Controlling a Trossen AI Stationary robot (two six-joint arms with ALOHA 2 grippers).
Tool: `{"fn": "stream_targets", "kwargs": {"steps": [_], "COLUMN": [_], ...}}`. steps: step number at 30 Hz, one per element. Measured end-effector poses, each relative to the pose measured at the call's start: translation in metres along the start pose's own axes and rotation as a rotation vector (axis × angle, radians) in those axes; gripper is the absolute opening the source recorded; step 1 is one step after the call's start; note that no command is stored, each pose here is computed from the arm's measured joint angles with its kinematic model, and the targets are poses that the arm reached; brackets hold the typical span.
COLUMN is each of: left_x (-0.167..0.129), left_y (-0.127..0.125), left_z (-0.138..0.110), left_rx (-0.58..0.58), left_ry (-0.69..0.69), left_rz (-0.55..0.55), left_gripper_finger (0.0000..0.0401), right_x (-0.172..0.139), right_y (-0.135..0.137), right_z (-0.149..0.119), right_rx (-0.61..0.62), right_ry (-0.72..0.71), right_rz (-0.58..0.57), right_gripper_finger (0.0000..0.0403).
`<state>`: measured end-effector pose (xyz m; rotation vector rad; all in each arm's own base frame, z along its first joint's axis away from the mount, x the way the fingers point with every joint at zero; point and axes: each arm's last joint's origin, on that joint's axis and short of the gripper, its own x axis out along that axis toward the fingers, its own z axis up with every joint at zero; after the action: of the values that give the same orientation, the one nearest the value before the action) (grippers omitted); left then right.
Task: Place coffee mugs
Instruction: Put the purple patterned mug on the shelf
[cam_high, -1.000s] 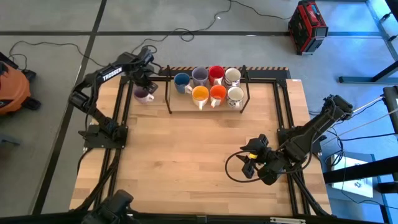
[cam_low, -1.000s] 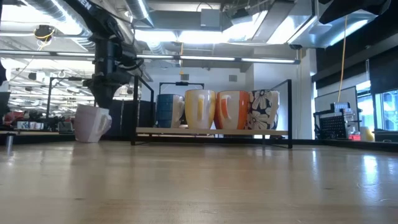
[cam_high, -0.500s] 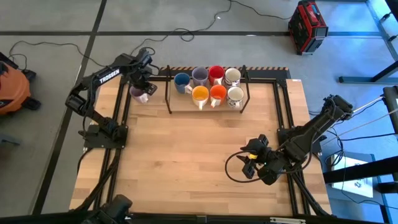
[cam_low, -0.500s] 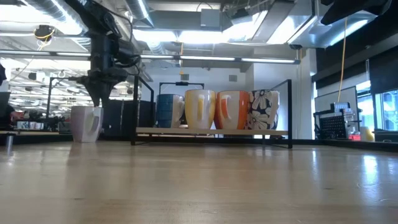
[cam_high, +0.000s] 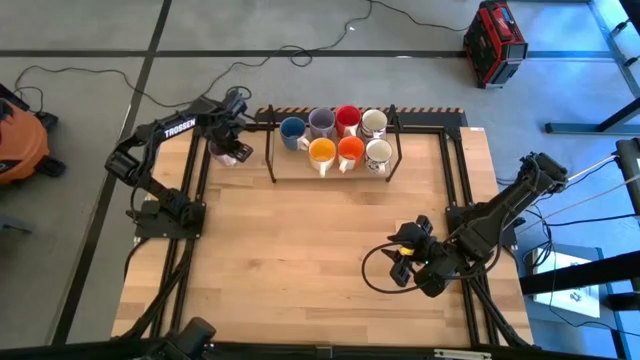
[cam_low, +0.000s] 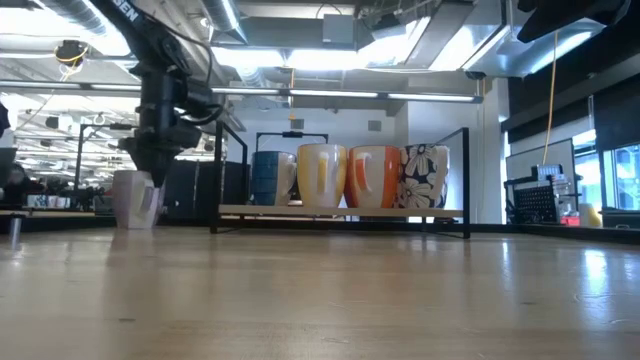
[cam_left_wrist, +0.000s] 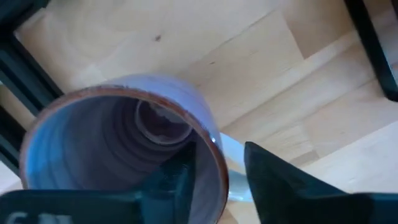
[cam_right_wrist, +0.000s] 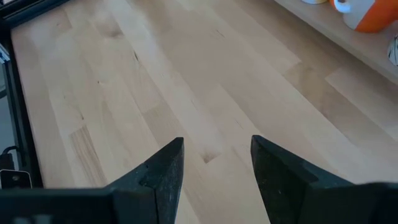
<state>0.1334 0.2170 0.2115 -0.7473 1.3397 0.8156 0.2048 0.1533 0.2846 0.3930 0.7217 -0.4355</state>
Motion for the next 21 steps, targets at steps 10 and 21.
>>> {"fn": "stream_targets", "kwargs": {"steps": [10,21], "left_x": [0.000,-0.075], "left_y": [-0.001,-0.014], "left_z": [0.002,0.001], "left_rx": [0.125,0.252], "left_ry": [-0.016,-0.101], "left_rz": [0.038,0.145], "left_gripper_finger": [0.0013,0.0012], "right_x": [0.000,0.000], "right_y": [0.000,0.000], "right_z": [0.000,0.001], "right_rx": [0.000,-0.020], "right_ry": [-0.001,-0.023], "right_rz": [0.000,-0.011], "right_gripper_finger": [0.0175,0.0175]}}
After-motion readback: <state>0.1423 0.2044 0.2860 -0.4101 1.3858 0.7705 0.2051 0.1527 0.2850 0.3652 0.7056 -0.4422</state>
